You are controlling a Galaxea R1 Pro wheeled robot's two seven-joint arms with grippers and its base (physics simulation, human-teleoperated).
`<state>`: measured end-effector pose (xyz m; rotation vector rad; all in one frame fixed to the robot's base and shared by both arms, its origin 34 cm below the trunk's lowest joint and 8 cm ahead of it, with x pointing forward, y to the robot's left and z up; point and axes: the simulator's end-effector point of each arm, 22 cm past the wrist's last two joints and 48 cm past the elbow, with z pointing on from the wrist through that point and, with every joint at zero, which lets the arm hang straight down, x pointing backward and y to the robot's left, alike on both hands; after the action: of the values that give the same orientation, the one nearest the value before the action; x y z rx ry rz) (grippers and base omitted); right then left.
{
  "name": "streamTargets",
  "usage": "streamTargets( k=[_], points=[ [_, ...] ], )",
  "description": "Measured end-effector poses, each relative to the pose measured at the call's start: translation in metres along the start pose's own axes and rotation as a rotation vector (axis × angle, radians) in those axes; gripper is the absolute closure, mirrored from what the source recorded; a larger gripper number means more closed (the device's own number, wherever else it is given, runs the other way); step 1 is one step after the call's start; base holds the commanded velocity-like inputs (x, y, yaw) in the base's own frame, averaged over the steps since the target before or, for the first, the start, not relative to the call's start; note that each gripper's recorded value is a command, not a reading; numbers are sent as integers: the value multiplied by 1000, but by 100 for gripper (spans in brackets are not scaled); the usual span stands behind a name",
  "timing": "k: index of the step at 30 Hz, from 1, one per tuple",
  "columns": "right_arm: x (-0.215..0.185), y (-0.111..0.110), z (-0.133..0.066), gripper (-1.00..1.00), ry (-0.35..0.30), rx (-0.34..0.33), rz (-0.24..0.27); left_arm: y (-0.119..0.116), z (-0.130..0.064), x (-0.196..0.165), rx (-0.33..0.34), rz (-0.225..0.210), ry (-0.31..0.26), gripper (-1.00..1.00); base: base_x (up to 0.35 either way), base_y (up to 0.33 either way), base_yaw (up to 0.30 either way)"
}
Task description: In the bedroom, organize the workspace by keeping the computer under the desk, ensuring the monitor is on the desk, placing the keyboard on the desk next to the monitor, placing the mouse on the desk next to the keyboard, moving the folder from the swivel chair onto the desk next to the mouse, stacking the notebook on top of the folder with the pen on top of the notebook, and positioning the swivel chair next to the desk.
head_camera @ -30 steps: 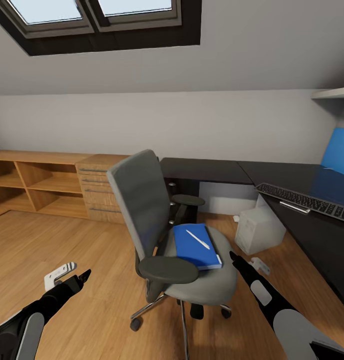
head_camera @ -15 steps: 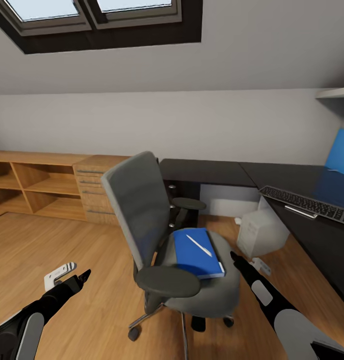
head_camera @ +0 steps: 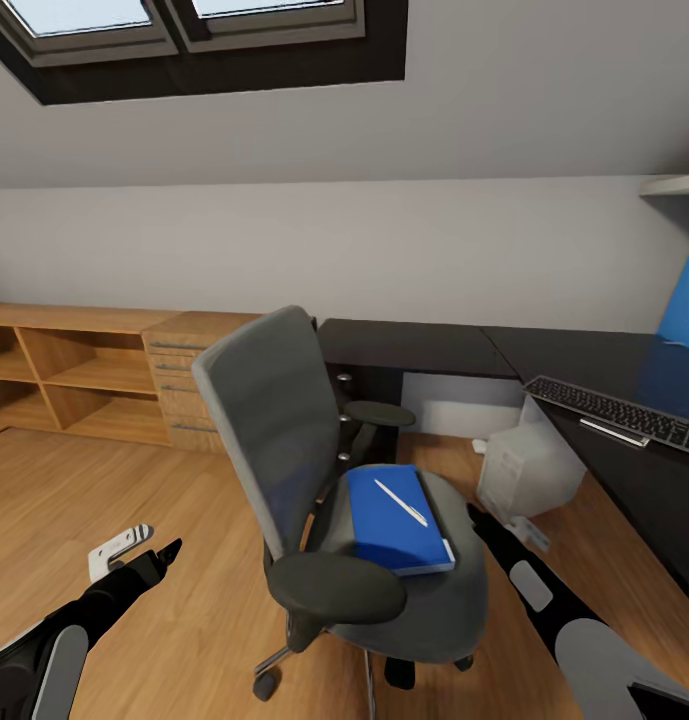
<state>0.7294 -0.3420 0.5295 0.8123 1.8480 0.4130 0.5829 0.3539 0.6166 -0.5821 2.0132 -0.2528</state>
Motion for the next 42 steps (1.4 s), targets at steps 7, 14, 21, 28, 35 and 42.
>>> streamTargets(
  k=[7,14,21,28,35,42],
  points=[
    [10,1,0,-100,51,-3,44,1,0,0,-2,0,0,-100,0,0,0],
    [13,1,0,-100,67,-4,60,1,0,-1,-2,0,0,-100,0,0,0],
    [13,1,0,-100,67,-4,62,4,-1,-2,-7,-3,-4,-100,0,0,22],
    [13,1,0,-100,67,-4,62,11,-2,-5,-19,-13,-10,-100,0,0,208],
    [12,1,0,-100,64,-4,64,11,-2,-5,-20,-15,-11,-100,0,0,262],
    [10,0,0,-100,61,-2,66,11,-2,-5,-21,-15,-10,-100,0,0,254]
  ],
)
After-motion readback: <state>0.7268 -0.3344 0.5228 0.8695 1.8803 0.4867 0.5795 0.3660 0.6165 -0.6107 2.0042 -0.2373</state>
